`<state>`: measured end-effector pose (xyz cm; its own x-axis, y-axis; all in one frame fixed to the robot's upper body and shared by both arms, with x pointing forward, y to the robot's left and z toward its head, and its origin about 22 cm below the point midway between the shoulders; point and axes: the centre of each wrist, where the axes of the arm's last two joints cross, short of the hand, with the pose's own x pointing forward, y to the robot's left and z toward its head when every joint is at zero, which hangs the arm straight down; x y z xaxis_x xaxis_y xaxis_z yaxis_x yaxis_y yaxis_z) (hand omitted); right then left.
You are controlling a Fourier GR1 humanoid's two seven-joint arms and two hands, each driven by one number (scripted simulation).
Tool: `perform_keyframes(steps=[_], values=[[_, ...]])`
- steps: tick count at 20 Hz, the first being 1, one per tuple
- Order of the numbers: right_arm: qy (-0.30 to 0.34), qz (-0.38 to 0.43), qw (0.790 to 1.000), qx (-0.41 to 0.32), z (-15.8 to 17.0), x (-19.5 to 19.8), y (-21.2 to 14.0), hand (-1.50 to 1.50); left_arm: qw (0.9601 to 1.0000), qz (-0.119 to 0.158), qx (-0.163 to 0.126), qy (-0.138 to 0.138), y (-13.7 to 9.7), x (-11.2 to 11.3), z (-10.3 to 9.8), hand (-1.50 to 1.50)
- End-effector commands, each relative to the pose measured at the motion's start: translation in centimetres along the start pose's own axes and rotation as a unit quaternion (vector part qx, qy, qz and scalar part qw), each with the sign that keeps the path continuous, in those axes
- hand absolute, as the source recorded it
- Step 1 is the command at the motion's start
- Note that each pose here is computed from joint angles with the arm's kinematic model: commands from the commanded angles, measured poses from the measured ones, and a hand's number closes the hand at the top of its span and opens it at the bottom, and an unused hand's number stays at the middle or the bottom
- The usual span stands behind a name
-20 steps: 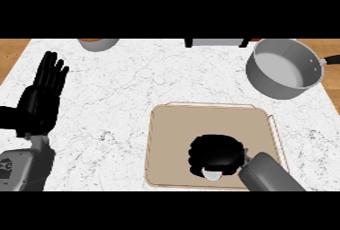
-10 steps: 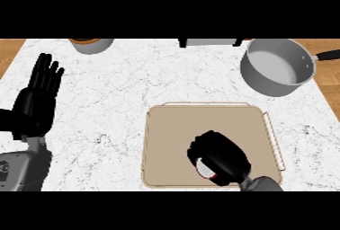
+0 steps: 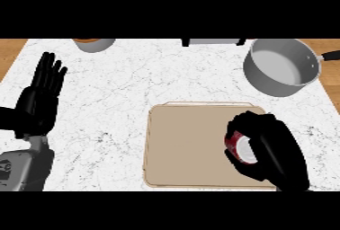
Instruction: Pick the can from the tray and place it in the pot
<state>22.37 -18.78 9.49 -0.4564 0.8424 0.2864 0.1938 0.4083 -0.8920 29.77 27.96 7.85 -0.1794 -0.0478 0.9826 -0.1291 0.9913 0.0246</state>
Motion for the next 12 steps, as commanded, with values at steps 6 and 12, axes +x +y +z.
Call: perform_keyframes(steps=[6, 12], values=[[0.106, 0.007, 0.982, -0.155, -1.1, -6.3, -9.1, 1.5, 0.9999, 0.001, -0.004, -0.01, 0.2, -0.4, -0.6, 0.0], [0.156, 0.035, 0.981, -0.106, 0.5, -15.0, -12.4, 1.5, 0.9999, -0.002, -0.011, -0.011, -1.4, 0.0, -0.1, 0.0]])
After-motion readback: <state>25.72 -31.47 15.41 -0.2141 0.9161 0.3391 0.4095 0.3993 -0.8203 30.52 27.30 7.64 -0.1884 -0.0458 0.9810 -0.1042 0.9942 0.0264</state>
